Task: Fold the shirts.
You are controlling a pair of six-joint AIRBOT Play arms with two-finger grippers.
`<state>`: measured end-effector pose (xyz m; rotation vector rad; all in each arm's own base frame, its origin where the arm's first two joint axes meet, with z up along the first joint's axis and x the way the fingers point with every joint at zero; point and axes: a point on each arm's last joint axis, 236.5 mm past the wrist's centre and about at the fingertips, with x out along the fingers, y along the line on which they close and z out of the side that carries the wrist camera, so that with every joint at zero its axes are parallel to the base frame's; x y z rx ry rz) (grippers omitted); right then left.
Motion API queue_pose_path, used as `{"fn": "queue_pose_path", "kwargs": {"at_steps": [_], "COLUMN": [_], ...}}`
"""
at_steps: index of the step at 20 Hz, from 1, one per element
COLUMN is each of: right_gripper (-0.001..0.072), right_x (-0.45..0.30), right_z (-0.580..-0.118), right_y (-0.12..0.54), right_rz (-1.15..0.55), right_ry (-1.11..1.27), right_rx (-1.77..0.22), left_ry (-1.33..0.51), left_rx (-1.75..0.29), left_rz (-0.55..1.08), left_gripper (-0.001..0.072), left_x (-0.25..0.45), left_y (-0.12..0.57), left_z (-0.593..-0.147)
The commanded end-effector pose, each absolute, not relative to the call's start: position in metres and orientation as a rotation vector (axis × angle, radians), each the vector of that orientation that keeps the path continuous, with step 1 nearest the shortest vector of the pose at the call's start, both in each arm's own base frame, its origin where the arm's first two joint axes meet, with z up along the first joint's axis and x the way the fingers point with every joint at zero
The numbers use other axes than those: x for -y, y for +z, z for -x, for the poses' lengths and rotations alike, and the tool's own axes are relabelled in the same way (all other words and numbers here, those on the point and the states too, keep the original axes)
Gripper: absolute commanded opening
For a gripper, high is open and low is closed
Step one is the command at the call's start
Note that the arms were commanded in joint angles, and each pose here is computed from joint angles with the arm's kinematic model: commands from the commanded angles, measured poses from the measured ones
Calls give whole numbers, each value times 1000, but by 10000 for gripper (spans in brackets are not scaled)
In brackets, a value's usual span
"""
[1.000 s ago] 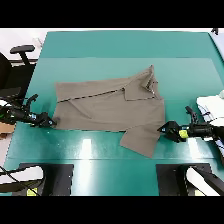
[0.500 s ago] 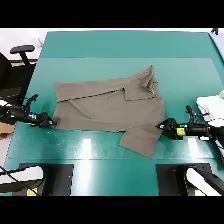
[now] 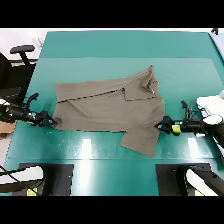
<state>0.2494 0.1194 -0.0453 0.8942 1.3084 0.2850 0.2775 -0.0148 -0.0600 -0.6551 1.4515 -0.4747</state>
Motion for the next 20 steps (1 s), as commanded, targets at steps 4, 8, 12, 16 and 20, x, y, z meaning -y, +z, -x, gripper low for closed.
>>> {"fn": "queue_pose_path", "kwargs": {"at_steps": [4, 8, 12, 16, 20], "right_gripper": [6, 6, 5, 6, 6], "right_x": [-107, -73, -86, -97, -89], "right_z": [-320, -298, -246, -208, -239], "right_y": [162, 326, 391, 468, 478], "right_rz": [-745, -608, -419, -230, -212], "right_ry": [414, 376, 417, 416, 441], "right_rx": [-672, -191, -104, 41, -22], "left_ry": [-683, -652, -709, -564, -532], "left_rx": [-1015, -534, -353, -189, -202], "left_rz": [566, 320, 130, -103, -101], "left_gripper": [24, 24, 24, 25, 25], "left_x": [48, 78, 128, 130, 119], "left_y": [122, 283, 393, 469, 470], "left_z": [-316, -296, -229, -177, -194]}}
